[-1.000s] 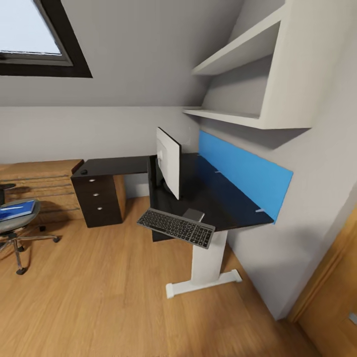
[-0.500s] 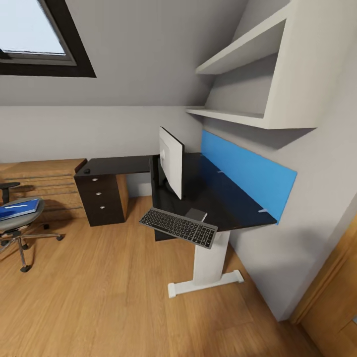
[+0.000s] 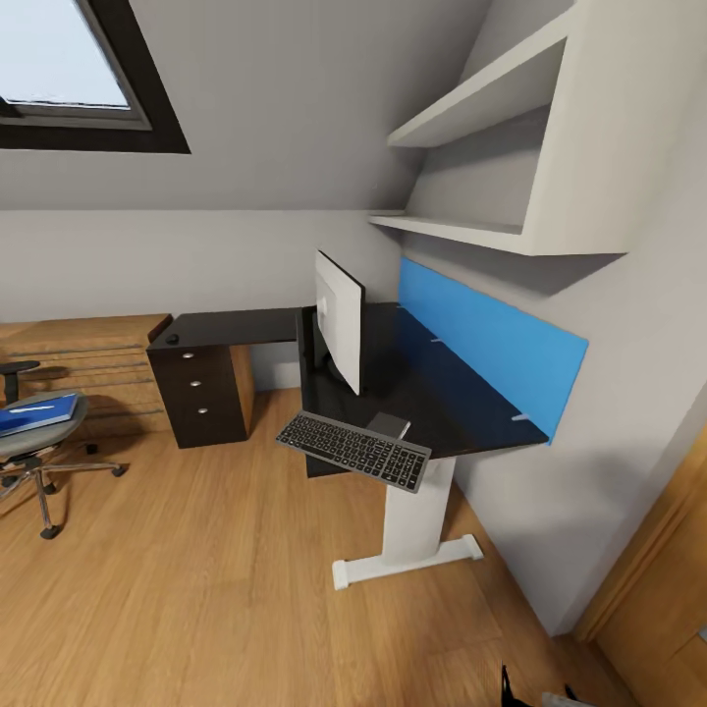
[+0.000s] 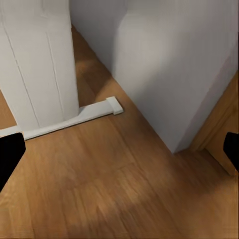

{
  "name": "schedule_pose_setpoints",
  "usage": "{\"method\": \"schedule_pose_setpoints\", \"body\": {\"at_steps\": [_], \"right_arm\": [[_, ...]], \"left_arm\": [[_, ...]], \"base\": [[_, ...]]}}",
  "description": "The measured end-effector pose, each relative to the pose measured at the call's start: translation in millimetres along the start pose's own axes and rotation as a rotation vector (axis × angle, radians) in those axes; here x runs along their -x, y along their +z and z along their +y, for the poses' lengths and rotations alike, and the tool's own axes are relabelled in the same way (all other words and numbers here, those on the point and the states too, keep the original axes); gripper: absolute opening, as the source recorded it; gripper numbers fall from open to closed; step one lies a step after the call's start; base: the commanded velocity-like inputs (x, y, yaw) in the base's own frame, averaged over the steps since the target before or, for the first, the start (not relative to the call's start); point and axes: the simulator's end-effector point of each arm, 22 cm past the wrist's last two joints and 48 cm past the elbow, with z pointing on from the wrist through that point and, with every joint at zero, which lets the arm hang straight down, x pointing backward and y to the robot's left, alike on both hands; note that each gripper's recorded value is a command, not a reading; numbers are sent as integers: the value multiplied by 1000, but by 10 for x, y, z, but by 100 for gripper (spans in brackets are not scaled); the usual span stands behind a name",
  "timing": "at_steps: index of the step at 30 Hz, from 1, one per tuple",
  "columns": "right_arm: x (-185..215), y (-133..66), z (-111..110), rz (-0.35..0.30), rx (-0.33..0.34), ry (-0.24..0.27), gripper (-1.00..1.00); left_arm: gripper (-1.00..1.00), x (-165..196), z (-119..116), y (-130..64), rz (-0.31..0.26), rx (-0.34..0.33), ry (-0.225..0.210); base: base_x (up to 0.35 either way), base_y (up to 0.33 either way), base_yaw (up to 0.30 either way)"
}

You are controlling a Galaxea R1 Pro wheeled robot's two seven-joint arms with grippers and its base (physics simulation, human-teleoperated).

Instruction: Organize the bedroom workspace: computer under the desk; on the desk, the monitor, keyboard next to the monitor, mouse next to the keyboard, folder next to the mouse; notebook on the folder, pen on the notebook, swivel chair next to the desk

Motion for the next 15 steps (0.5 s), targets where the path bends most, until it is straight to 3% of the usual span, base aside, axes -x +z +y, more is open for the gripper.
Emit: {"method": "schedule_pose_setpoints", "body": {"at_steps": [5, 15], "right_arm": [[240, 274, -101, 43, -21, -18, 100], [1306, 1025, 24, 15, -32, 5, 100]], "left_arm": [[100, 2, 8, 2, 0, 1, 0], [100, 10, 55, 9, -2, 12, -11]], "base": [[0, 0, 0], [0, 0, 0]]}}
